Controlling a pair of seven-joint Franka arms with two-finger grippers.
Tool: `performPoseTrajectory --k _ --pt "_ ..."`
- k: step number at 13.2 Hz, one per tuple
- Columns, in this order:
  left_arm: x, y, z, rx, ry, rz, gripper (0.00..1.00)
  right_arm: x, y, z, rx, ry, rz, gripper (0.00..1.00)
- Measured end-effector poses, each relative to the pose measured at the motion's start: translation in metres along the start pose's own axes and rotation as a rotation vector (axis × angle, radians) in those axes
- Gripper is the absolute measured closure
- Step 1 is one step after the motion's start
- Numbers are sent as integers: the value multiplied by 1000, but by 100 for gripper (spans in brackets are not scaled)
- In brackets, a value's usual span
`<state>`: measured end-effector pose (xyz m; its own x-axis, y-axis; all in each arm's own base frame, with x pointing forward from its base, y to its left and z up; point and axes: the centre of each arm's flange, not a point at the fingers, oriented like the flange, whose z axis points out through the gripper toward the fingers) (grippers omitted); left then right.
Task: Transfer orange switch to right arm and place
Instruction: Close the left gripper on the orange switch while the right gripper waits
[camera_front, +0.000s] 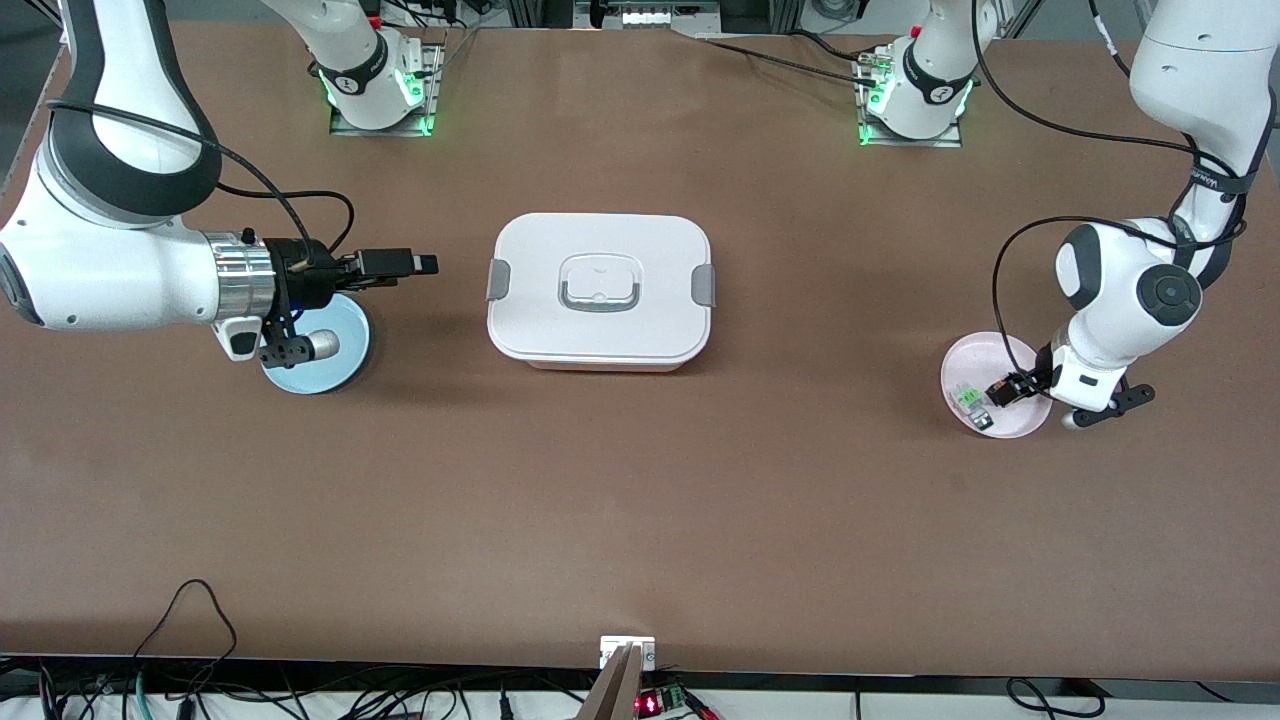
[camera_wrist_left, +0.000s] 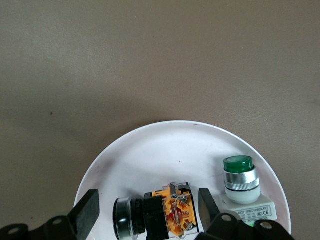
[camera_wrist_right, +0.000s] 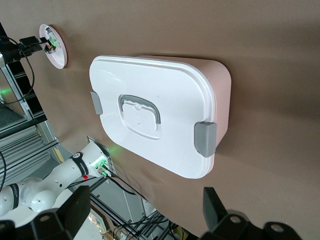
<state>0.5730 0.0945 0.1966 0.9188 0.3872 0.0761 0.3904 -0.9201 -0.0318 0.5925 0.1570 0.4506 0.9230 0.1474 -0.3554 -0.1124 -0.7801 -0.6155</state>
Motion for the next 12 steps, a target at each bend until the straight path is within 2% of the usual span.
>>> performPoseTrajectory --k 4,7,12 --pt "0 -7 2 -1 1 -13 11 1 1 1 0 6 0 0" --pt "0 -9 3 -4 7 -17 11 4 3 -1 -1 33 -55 0" --pt "0 -4 2 -12 11 -11 11 -3 5 -21 3 67 -77 0"
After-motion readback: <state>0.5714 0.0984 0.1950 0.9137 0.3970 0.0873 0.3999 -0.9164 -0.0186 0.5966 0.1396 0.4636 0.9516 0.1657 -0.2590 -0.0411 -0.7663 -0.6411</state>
